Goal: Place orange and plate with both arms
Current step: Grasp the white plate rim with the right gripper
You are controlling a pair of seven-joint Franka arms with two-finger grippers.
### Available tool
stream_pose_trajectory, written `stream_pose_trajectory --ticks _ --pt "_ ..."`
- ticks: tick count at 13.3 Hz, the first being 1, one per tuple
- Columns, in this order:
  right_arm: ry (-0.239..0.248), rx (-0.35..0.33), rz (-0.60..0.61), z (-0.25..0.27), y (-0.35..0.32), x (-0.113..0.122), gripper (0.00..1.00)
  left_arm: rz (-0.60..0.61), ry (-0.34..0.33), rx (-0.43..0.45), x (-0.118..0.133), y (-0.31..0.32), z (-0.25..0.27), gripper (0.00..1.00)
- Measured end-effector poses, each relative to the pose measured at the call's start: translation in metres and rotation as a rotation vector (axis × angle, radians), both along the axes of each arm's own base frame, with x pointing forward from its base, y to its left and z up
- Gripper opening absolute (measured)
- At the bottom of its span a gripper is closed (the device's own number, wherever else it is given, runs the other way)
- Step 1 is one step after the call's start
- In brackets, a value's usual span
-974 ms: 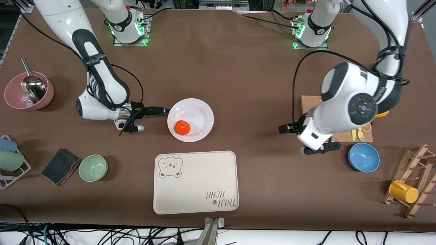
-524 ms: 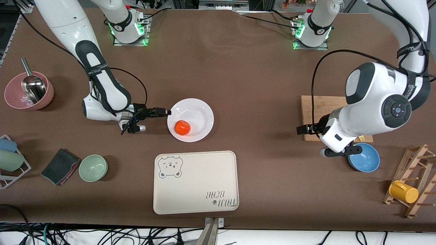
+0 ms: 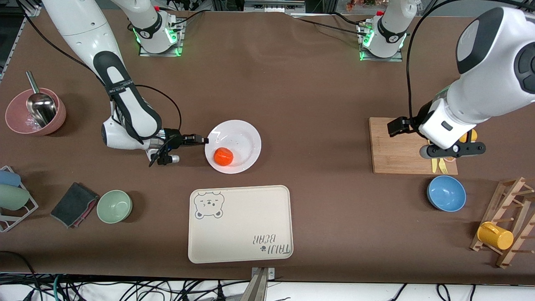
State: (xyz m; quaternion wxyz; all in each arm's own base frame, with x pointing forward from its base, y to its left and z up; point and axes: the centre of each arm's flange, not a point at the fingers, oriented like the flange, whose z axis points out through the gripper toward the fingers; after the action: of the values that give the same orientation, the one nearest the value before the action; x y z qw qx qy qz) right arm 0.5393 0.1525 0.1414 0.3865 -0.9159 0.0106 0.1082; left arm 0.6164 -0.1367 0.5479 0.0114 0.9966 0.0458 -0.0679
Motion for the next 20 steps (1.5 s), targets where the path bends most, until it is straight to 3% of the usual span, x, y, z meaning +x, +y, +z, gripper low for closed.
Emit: stream_pose_trajectory --ticks 20 --pt "-0.032 0.064 -0.007 0.015 0.018 0.037 0.05 -0.005 0.017 0.002 0.0 -0.002 -0.009 1.0"
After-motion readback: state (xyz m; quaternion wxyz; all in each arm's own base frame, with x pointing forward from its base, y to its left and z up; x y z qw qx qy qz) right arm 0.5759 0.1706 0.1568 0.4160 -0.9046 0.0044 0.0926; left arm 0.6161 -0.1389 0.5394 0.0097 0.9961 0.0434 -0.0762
